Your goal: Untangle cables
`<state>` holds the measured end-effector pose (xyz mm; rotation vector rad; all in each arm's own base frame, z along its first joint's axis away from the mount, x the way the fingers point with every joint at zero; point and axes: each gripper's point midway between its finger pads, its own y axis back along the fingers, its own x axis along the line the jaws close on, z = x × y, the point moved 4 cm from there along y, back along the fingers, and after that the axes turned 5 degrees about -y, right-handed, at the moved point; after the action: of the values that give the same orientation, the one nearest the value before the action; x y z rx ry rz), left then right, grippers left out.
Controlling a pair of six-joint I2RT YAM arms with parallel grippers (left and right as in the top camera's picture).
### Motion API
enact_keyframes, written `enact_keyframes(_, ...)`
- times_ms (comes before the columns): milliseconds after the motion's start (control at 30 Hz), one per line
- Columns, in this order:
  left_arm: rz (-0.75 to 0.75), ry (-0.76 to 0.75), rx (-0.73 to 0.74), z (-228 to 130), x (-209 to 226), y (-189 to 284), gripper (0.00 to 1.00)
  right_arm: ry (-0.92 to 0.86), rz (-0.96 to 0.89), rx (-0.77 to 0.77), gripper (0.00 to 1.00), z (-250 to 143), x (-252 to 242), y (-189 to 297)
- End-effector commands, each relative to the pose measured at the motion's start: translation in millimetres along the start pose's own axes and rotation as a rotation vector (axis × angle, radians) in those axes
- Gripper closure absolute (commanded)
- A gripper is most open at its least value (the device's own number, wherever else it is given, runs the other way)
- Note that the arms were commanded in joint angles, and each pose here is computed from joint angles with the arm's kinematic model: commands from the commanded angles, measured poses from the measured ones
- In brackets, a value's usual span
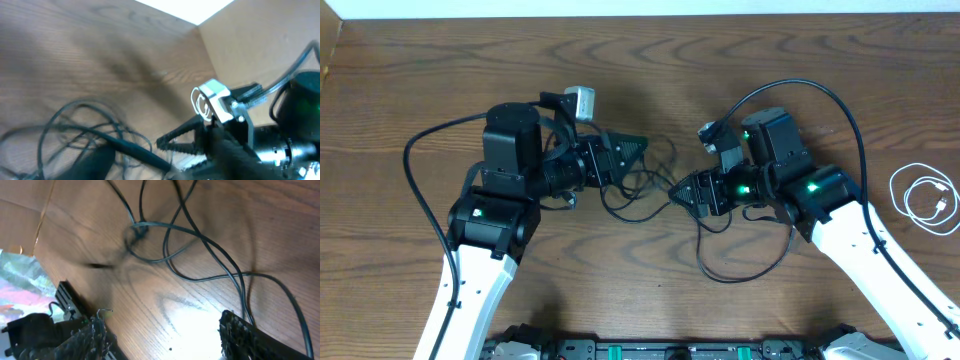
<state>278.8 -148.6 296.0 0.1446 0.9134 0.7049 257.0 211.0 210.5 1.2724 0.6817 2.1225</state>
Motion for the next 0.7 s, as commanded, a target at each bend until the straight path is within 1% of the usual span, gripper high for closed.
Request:
enact_keyframes(0, 0.089, 0.039, -0.001, -1.4, 11.9, 0.4, 0.2, 0.03, -0.01, 0.01, 0.3, -2.8, 1.6, -1.4)
enact_keyframes(67, 0.166, 0.071, 0.013, -7.4, 23.9, 1.6, 0.14, 0.029, -0.004, 0.013, 0.3, -3.4, 2.4, -1.4)
enact_keyframes(133, 0.273, 0.101, 0.02, -13.6, 39.2, 5.1, 0.12, 0.029, 0.016, 0.019, 0.32, -4.1, 5.0, -1.4)
enact_keyframes(233, 0.428, 0.125, 0.018, -19.7, 59.8, 13.0, 0.11, 0.03, 0.048, 0.03, 0.36, -5.4, 9.1, -1.3)
enact_keyframes(367, 0.497, 0.125, 0.004, -19.5, 68.3, 17.2, 0.11, 0.028, 0.047, 0.032, 0.37, -5.9, 8.9, -1.3)
enact_keyframes(433, 0.546, 0.119, -0.016, -17.2, 74.1, 20.6, 0.11, 0.035, 0.048, 0.033, 0.36, -6.4, 10.5, -2.3)
enact_keyframes(500, 0.638, 0.117, -0.05, -14.0, 84.6, 27.5, 0.11, 0.066, 0.017, 0.027, 0.32, -7.1, 10.3, -7.2)
enact_keyframes(533, 0.748, 0.176, -0.106, -12.1, 96.8, 37.9, 0.11, 0.09, -0.039, 0.015, 0.31, -7.0, 7.7, -15.2)
enact_keyframes(600, 0.851, 0.278, -0.175, -11.9, 109.6, 51.3, 0.07, 0.087, -0.067, 0.022, 0.34, -8.9, 9.2, -26.1)
enact_keyframes(667, 0.937, 0.377, -0.23, -14.2, 121.9, 66.0, 0.06, 0.028, -0.063, 0.044, 0.38, -14.0, 14.5, -38.1)
